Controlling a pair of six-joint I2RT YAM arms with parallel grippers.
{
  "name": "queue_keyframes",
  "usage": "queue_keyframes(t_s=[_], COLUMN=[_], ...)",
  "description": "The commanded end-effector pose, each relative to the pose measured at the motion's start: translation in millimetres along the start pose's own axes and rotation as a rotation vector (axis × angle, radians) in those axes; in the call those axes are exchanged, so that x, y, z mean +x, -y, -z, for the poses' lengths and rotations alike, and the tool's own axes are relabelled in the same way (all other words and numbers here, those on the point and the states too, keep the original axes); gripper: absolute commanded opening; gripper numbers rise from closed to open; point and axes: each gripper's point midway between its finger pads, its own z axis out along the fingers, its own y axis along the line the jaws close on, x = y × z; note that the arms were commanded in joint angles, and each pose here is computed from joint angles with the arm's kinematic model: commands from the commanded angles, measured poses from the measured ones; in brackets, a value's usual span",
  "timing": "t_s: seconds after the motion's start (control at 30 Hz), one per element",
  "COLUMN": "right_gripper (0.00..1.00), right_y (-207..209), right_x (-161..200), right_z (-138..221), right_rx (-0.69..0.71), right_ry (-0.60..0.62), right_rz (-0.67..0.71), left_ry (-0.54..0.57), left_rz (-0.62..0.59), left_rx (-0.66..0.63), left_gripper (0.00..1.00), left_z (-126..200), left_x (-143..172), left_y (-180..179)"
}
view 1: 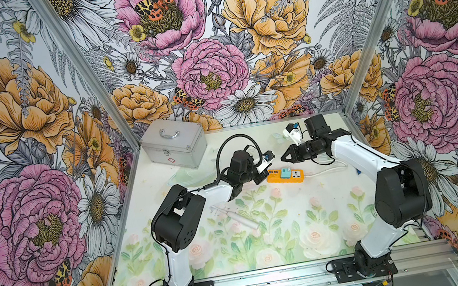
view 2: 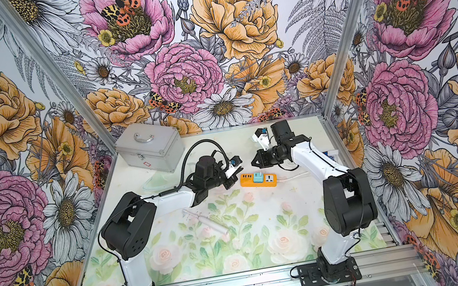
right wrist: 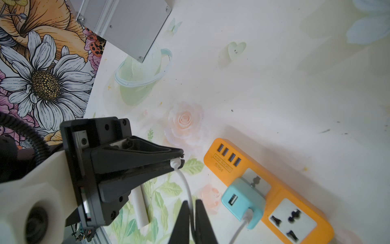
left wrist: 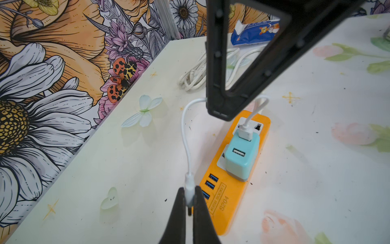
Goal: Charge the electric toothbrush
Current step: Adjust the charging cable.
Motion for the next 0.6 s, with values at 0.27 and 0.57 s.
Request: queue_keyframes(t_s=[0.27,0.57], right_gripper=[0.41,0.43], right_y=[-10,-22], right_x=[-24,-10], right_z=[41,75], right_rx=[0.133,0.186], right_ry=[0.146,0.208], right_rz=[0.019,-0.158], left_ry=[0.007,0.051], left_rz=[0.023,-0.003], left_rx=[-0.149,-0.369], left_gripper=[0.00,0.00], left_z=[18,24], left_x=[-22,-29], left_y=[-12,-19])
